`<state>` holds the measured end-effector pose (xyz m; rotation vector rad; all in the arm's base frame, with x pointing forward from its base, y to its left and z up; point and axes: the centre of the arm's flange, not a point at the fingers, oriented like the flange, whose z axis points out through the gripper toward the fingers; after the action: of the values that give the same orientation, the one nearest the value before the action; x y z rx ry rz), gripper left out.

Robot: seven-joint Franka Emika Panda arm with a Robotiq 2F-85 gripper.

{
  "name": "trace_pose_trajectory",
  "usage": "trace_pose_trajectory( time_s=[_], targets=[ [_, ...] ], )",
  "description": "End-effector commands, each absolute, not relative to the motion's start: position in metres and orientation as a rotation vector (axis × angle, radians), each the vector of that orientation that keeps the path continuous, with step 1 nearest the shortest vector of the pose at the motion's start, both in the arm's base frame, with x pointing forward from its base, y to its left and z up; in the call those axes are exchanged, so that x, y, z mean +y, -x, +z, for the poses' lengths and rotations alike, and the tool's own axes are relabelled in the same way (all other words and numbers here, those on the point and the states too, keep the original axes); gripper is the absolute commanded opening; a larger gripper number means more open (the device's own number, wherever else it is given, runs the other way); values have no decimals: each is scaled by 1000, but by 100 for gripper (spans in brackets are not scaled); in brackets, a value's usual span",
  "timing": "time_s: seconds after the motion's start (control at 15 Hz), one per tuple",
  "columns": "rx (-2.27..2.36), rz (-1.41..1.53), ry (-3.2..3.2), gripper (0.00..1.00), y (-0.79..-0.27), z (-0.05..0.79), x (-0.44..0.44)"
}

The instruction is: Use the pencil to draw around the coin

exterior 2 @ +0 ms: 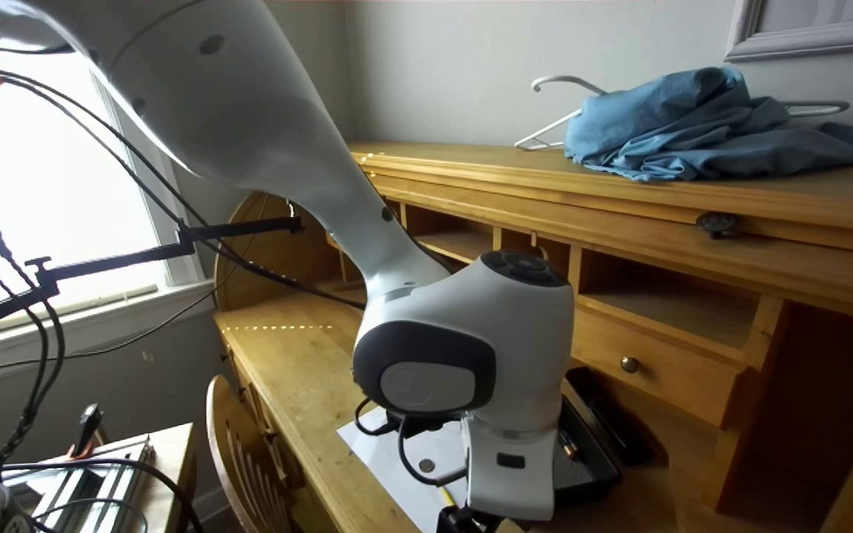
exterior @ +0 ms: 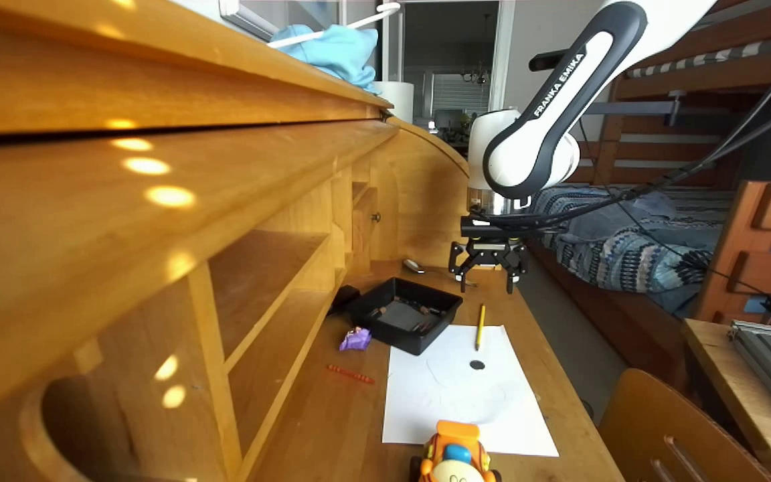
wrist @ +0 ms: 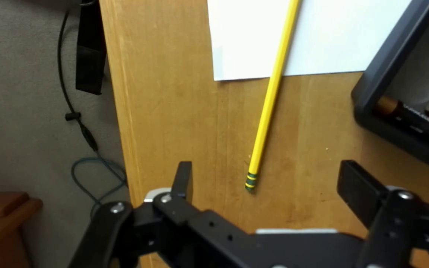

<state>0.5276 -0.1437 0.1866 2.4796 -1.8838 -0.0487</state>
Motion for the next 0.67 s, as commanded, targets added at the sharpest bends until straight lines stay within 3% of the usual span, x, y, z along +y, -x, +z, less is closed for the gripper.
trace_pose_trajectory(
  time_s=[0.0, 0.6],
  targets=[
    [-1950, -87, -2399, 100, -536, 172, -144],
    [-1988, -67, -2326, 100, -541, 152, -150]
  ],
)
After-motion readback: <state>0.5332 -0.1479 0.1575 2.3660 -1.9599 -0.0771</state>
